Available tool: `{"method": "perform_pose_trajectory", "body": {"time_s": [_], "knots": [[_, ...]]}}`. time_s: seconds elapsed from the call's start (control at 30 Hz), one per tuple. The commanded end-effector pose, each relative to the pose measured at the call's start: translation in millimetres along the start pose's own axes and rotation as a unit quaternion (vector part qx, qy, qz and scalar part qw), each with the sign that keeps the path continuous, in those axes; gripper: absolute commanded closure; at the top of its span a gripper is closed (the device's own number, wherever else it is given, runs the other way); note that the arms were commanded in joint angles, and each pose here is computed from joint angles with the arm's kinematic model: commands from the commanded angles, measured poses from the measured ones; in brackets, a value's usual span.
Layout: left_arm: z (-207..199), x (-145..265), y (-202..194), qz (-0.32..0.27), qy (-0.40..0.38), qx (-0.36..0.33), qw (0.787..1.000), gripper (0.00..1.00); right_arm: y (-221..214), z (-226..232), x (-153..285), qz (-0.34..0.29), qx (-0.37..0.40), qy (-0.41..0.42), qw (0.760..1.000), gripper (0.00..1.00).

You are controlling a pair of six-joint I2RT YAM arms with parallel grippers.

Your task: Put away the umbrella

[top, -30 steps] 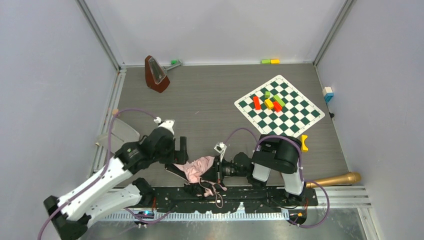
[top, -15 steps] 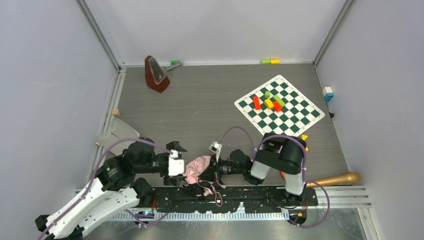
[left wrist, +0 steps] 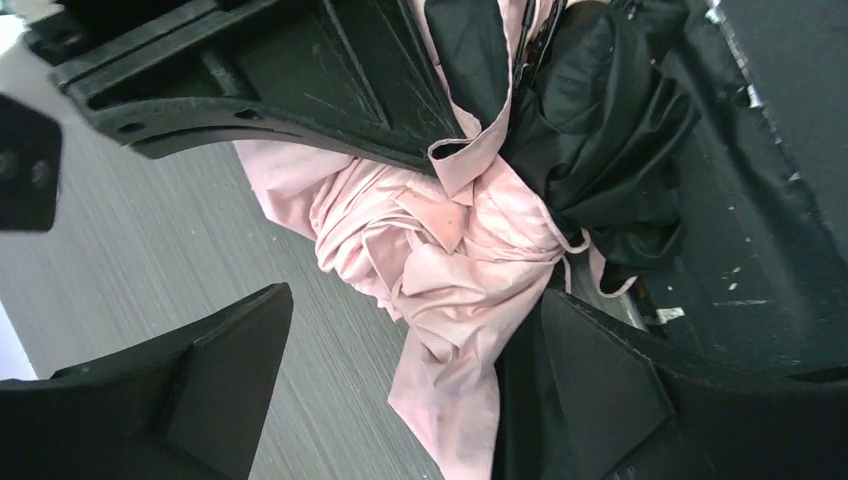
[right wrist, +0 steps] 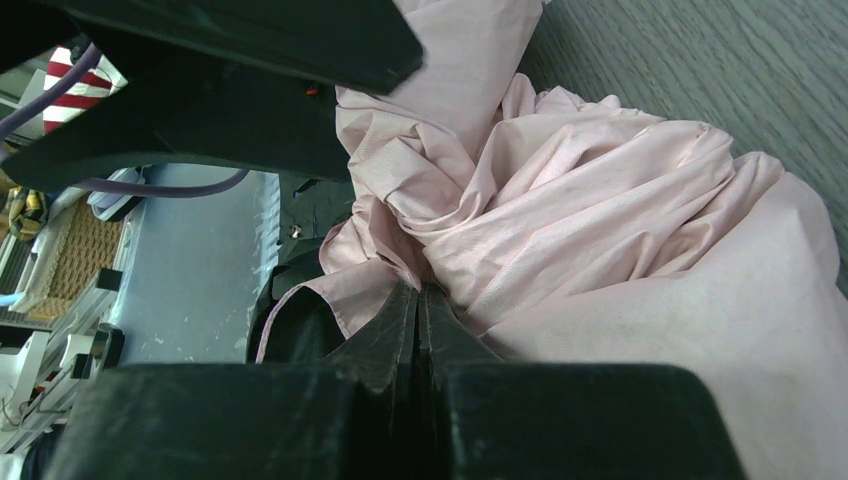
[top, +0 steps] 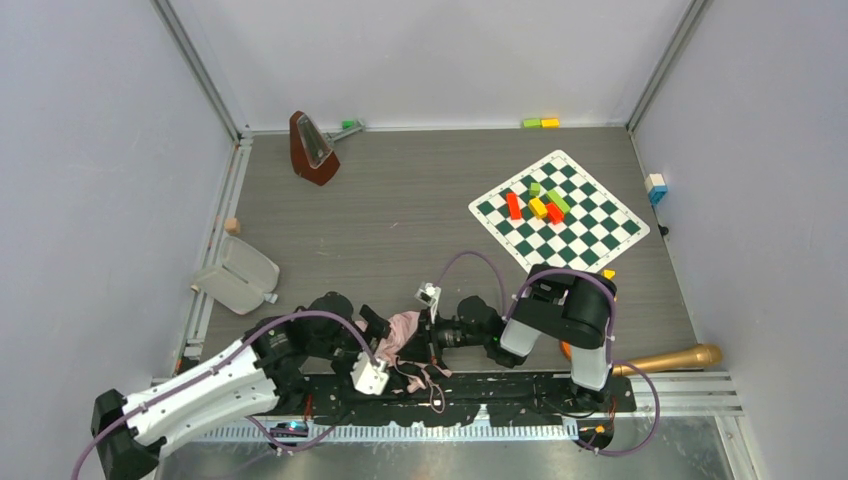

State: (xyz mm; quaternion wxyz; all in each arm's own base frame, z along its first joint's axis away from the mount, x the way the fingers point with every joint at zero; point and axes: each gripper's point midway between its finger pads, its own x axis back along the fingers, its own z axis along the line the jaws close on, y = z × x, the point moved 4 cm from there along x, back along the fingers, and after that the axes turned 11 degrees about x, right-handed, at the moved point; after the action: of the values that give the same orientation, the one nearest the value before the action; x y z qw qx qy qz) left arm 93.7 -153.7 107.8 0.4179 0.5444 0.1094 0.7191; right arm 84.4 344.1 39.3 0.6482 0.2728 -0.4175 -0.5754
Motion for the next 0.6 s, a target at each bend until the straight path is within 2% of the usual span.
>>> {"method": "perform_pose_trajectory", "body": {"time_s": [0.0,0.23,0.33,0.47,0.5,0.57], "knots": [[25.3,-12.5,1.3,0.027,0.015,-0.084,0.996,0.01,-81.7,-29.9,31.2,0.166,-0.046,-0.083,0.981,0.94],[23.5,-40.3,-14.9,0.081,-0.05,-0.105,0.99,0.01,-78.9,-28.0,30.9,0.161,-0.044,-0.076,0.983,0.94],[29.5,-50.3,-14.3,0.084,-0.055,-0.096,0.99,0.01,-75.9,-25.0,30.0,0.155,-0.044,-0.067,0.985,0.94],[23.2,-63.8,-10.1,0.082,-0.112,-0.082,0.987,0.01,-73.5,-22.5,31.4,0.152,-0.043,-0.063,0.985,0.94],[22.9,-67.3,-5.4,0.077,-0.12,-0.07,0.987,0.03,-72.9,-22.0,31.8,0.151,-0.041,-0.063,0.986,0.94],[18.2,-73.0,-1.7,0.082,-0.153,-0.071,0.982,0.2,-71.2,-21.3,32.5,0.148,-0.04,-0.063,0.986,0.94]]}}
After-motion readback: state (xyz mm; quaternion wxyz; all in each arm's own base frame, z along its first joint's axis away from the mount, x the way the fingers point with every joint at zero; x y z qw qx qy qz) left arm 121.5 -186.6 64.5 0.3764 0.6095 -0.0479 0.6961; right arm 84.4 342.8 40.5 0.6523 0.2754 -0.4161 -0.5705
